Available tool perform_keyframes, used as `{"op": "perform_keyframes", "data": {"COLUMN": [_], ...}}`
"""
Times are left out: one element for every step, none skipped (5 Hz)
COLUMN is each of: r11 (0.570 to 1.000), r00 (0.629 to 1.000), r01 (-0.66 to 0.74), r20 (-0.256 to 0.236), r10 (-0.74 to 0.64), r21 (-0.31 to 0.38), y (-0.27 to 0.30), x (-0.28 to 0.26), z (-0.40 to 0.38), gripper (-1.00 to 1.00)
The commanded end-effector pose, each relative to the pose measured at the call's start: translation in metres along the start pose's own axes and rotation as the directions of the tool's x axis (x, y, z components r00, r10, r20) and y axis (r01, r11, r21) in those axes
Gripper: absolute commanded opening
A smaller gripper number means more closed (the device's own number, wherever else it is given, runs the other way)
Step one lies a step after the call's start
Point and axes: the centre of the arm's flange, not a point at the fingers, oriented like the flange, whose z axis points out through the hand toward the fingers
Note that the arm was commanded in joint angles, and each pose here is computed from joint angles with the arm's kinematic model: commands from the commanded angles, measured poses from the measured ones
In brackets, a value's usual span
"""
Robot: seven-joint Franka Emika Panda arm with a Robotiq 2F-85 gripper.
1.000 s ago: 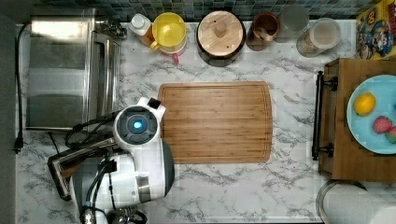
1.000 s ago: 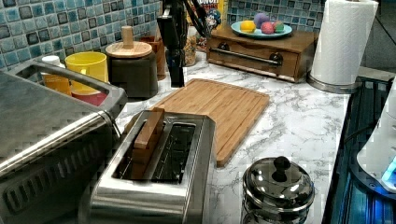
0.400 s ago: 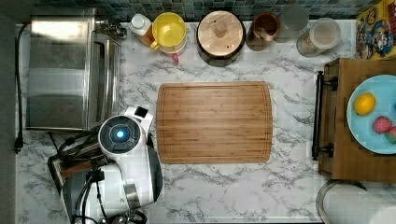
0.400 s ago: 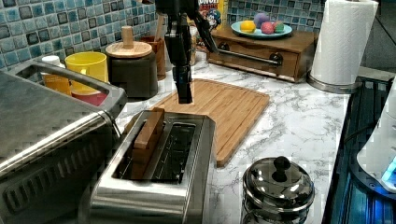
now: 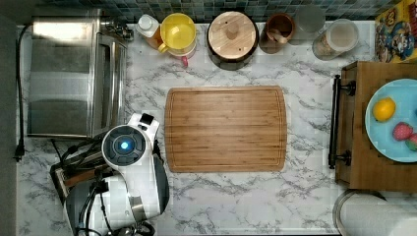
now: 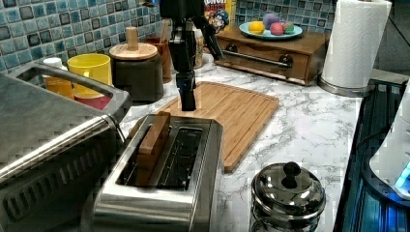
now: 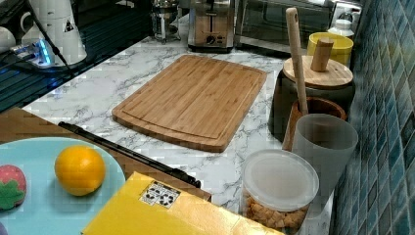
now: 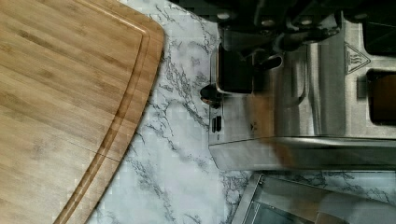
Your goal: Turn on the toaster.
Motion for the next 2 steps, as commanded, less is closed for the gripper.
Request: {"op": "perform_keyframes", "data": {"r11": [0.993,0.991], "r00": [0.992,0.989], "r01": [-0.12,-0.133], "r20": [0.026,0.07], "r10": [0.12,0.133], "r21": [0.011,0.001], "y": [0.003,0.007], "x": [0.02,0.024], "z": [0.028,0.044], "gripper": [-1.0,-1.0]}}
